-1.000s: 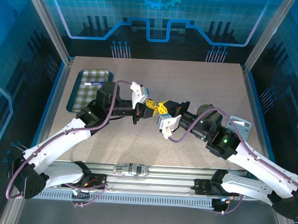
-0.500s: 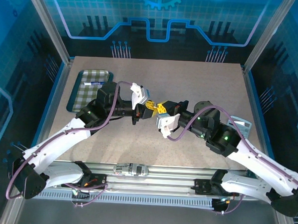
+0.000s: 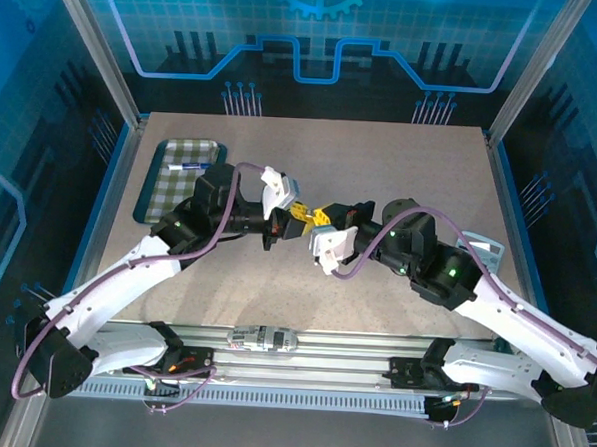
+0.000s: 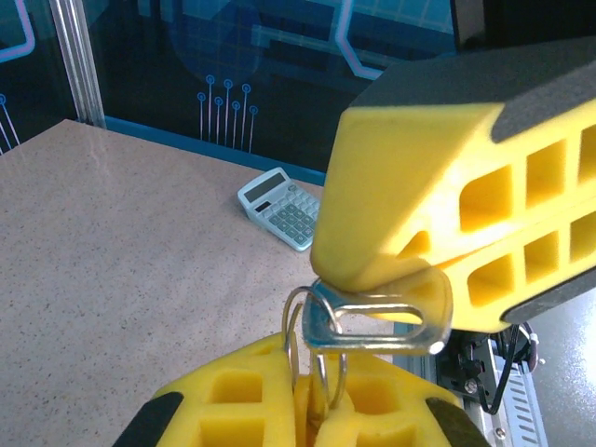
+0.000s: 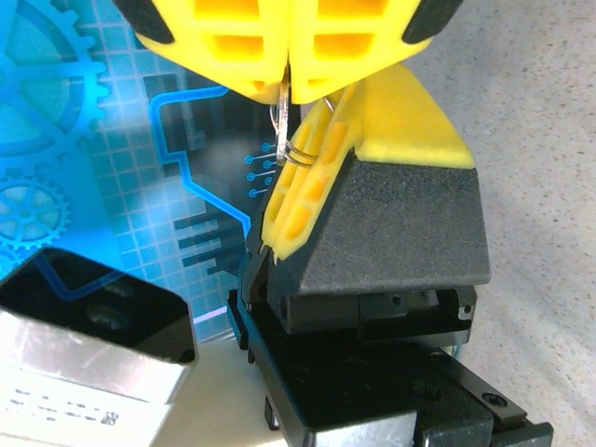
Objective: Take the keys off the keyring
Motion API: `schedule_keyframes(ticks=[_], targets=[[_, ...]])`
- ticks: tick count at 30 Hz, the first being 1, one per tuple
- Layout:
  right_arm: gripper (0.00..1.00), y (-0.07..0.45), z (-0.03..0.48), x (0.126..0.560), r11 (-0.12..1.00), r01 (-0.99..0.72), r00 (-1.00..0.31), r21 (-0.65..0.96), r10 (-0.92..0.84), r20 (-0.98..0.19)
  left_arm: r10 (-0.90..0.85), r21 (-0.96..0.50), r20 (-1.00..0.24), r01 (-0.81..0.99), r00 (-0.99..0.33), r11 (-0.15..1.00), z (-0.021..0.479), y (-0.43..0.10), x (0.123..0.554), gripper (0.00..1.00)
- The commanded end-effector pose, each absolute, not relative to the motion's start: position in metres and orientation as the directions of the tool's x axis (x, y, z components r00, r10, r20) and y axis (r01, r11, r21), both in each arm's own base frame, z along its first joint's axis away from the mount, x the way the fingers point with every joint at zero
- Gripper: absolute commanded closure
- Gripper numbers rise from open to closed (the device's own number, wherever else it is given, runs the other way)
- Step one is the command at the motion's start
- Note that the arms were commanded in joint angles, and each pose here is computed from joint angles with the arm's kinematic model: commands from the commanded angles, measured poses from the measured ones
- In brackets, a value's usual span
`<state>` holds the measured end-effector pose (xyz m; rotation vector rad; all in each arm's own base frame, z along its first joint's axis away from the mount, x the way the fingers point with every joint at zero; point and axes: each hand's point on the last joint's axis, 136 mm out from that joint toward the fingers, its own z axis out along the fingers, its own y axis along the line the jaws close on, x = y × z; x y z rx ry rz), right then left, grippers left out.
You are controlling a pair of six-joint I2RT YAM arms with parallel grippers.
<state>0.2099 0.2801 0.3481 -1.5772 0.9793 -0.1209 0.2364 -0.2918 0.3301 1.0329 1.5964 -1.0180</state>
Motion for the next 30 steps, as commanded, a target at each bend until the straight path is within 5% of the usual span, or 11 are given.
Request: schedule_keyframes(ticks=[1, 10, 30], targets=[[1.0, 0.255, 0.237, 0.147, -0.252, -0.797, 0.547, -0.549, -0.685, -0.481, -0.053, 0.1, -0.989, 0.894, 0.137, 0.438, 0.448, -0.261, 0.253, 1.0], [1.0, 0.255, 0.222, 0.147, -0.335, -0.756, 0.595, -0.562, -0.71, -0.377, -0.057, 0.092, -0.99, 0.899, 0.128, 0.428, 0.449, -0.262, 0.253, 1.0], [1.0, 0.329, 0.2, 0.19, -0.231, -0.743, 0.555, -0.629, -0.738, -0.385, -0.101, 0.062, -0.99, 0.953, 0.095, 0.296, 0.444, -0.271, 0.224, 1.0]])
